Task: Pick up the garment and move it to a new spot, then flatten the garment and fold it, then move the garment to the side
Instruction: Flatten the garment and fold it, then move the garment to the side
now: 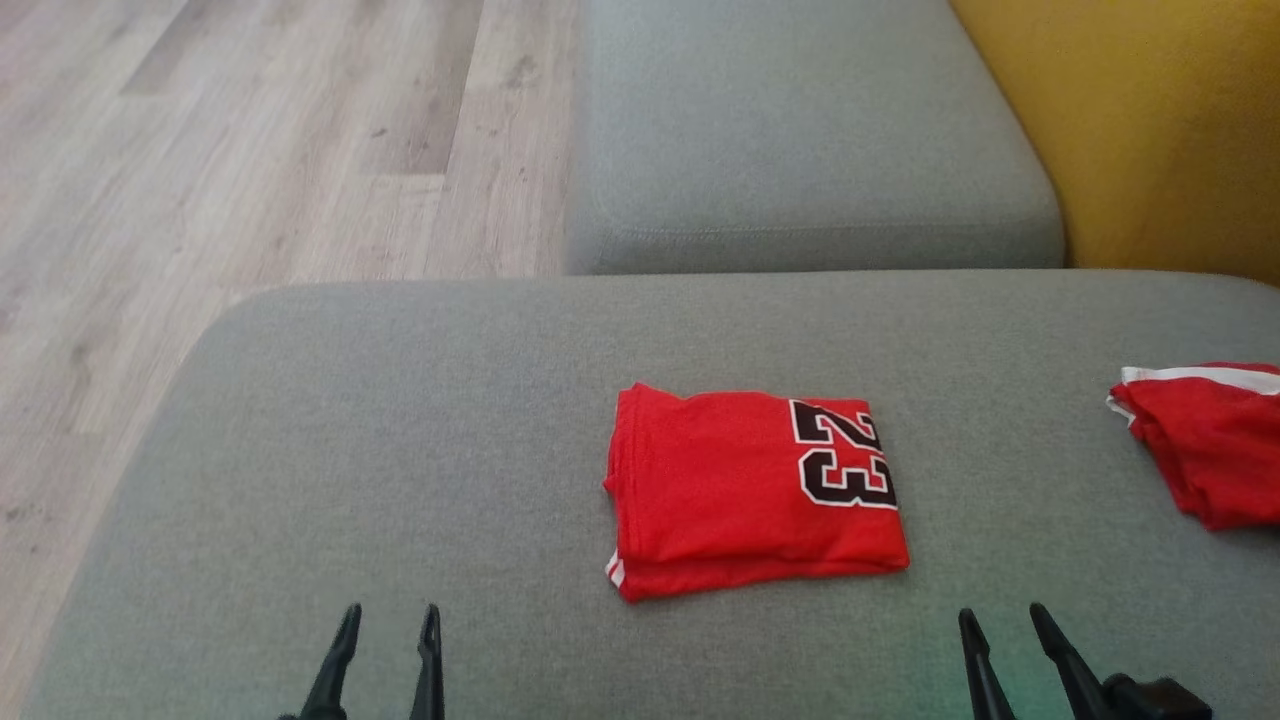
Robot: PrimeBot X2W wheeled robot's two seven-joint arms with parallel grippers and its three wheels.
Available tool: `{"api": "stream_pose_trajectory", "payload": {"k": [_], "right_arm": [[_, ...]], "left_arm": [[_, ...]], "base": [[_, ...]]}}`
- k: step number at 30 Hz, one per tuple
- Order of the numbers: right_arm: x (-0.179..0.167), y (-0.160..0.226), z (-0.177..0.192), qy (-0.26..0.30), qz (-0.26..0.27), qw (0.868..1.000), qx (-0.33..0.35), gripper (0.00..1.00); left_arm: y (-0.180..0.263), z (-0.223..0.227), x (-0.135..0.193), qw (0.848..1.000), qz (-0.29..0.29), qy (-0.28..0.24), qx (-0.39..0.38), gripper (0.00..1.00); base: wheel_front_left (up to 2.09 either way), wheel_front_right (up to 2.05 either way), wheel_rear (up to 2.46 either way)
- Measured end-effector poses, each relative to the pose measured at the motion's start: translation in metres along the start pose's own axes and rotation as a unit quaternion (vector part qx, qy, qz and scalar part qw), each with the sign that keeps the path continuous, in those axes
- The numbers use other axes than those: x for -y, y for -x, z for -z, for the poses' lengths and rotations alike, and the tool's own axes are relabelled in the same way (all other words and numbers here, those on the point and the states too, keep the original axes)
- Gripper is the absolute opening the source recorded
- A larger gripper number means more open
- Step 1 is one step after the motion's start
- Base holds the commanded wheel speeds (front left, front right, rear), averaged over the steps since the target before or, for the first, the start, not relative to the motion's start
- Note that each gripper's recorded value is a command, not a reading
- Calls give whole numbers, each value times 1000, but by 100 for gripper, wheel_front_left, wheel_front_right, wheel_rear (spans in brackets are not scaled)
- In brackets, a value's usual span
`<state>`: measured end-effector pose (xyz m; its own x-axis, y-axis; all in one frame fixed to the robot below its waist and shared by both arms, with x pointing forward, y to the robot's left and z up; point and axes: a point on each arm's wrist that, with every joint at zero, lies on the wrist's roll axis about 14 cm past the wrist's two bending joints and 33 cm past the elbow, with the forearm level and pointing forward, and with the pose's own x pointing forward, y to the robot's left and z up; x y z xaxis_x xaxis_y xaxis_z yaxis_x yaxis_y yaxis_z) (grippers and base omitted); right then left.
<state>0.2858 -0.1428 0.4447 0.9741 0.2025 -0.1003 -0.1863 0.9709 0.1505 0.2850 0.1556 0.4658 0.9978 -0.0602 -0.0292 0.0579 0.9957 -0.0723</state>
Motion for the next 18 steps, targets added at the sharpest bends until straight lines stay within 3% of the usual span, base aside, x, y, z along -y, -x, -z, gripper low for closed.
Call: {"api": "stream_pose_trajectory", "payload": {"k": [18], "right_arm": [[-3,6,-1,2,0,1000,5,100]], "left_arm": [[12,14,-8,1000,-12,0,-18,100]], "base": [[0,0,0]]}}
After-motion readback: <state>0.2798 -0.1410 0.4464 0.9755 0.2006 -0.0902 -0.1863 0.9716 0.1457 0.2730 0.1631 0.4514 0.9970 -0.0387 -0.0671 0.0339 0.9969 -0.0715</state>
